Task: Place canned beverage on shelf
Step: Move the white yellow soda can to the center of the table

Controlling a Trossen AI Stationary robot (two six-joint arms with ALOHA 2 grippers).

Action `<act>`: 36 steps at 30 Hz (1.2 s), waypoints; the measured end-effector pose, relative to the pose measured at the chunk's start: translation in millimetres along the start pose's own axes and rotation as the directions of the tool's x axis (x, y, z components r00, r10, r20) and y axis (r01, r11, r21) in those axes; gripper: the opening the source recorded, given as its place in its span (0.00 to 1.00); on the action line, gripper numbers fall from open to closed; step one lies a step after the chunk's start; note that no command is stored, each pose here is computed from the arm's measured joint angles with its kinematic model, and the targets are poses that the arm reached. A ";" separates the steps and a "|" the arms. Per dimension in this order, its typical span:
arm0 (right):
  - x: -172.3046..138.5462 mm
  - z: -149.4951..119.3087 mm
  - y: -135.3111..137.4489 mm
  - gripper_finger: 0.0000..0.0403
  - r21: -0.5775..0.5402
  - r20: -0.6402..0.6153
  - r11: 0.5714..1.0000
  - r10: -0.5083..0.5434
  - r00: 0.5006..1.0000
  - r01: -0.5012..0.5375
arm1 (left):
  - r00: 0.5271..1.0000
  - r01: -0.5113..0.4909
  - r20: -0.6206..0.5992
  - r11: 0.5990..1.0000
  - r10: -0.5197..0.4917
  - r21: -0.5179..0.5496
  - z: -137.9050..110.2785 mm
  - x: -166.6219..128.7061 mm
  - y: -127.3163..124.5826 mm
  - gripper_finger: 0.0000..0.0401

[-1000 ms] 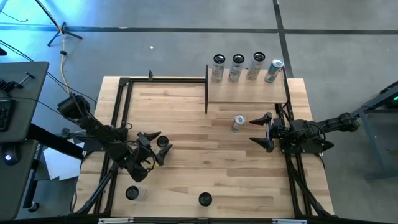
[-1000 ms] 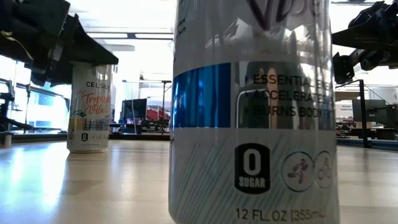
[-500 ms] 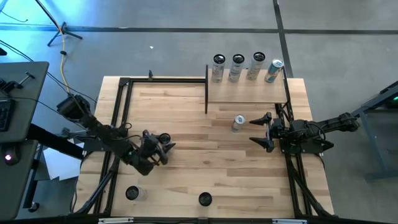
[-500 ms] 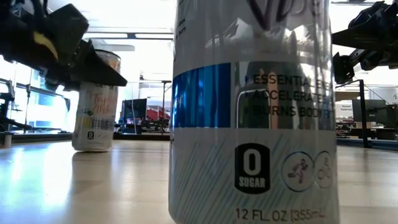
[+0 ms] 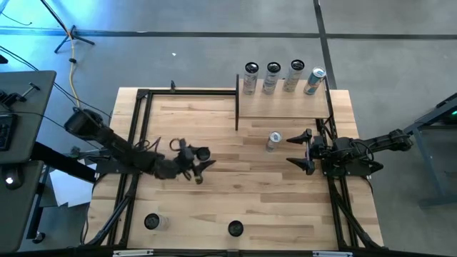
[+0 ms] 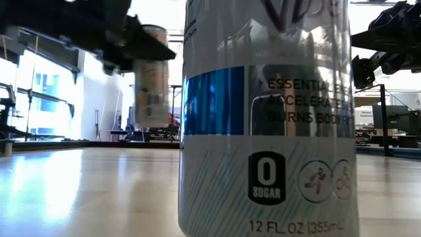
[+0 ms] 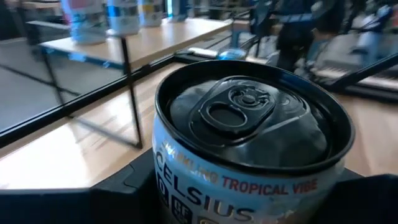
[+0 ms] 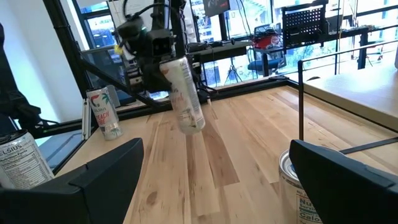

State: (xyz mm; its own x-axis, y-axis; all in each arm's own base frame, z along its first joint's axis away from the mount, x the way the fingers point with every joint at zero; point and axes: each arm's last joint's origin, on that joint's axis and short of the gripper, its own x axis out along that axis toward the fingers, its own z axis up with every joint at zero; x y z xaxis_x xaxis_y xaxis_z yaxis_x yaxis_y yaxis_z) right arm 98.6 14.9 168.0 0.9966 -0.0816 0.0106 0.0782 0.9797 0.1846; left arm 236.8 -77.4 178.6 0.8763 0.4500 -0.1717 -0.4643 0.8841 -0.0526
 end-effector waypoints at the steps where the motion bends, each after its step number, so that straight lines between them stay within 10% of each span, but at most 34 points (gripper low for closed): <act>1: 0.0 0.0 0.0 0.97 0.000 0.000 1.000 0.000 1.000 0.000 | 1.000 0.025 0.008 1.000 -0.024 -0.012 3.1 4.8 2.9 0.52; 36: 0.0 0.0 -0.2 0.97 0.000 0.001 1.000 -0.005 1.000 0.005 | 0.887 0.461 -0.020 0.887 -0.461 0.029 2.3 203.1 28.5 0.54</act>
State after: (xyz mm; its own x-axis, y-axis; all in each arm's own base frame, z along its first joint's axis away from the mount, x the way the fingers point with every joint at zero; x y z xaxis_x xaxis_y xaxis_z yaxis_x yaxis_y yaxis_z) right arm 98.6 14.7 168.0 0.9962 -0.0867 0.0107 0.0833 0.9793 0.1847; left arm 401.8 39.5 144.5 0.9890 -0.0107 -0.1473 -0.0038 0.9952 -0.0975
